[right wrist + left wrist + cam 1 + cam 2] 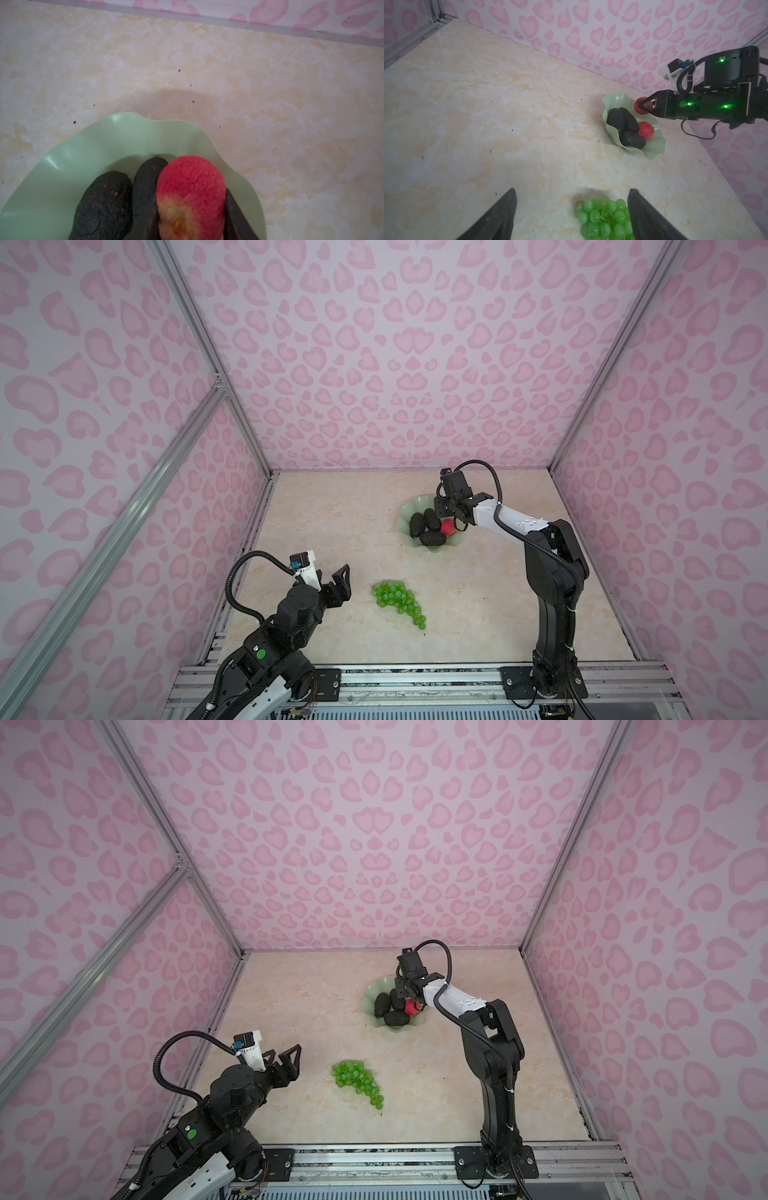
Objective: Place and organize the fake fruits in the fruit bowl
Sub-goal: 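Place the second red apple in the bowl with the right gripper, then grasp the green grape bunch with the right gripper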
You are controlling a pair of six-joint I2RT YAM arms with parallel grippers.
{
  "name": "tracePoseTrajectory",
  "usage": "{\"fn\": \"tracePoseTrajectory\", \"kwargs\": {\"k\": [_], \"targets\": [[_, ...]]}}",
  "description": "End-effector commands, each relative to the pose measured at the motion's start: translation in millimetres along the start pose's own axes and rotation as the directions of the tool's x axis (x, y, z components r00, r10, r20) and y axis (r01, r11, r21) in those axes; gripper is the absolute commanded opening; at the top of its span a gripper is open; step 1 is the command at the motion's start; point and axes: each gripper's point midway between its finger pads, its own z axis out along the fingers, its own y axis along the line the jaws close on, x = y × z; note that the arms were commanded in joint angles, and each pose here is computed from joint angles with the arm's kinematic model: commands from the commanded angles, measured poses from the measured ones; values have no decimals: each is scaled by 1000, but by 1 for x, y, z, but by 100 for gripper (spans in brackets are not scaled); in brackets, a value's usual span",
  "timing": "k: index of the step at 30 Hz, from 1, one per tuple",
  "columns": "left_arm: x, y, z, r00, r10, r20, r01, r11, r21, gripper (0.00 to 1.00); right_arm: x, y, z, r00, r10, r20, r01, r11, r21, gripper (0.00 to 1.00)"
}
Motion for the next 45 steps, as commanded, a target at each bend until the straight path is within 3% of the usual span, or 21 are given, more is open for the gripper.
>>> {"fn": "tracePoseTrajectory", "kwargs": {"k": [1,5,9,14,17,19,26,29,39,45], "targets": [[-1,-3,-1,1000,2,-2,-2,1000,14,84,8,-1,10,999,-6,-34,6,1000,11,45],[0,-5,0,1000,6,-10,-6,1000,22,84,5,4,4,1000,1,-23,-1,1000,-15,61],[1,-6,1,1000,14,-16,-14,1000,22,84,-6,5,-16,1000,18,6,-18,999,-34,65],[2,-7,3,1000,15,-15,-14,999,32,85,-1,22,-73,997,29,70,-19,991,-135,69],[3,-7,4,1000,17,-10,-17,999,32,85,25,57,-113,993,49,109,-8,937,-349,75],[2,-6,3,1000,23,-6,-23,999,30,85,57,86,-142,989,33,144,45,860,-508,82],[1,-7,1,1000,21,5,-21,999,42,85,152,144,-193,960,-67,273,240,702,-671,90],[1,-8,1,1000,16,4,-16,999,46,85,174,157,-189,950,-121,288,292,672,-681,90],[3,-10,1,1000,2,-4,-2,998,61,85,200,196,-153,967,-148,205,252,623,-741,88],[0,-10,-1,1000,-1,-3,2,998,59,84,211,214,-129,976,-172,131,210,611,-763,79]]}}
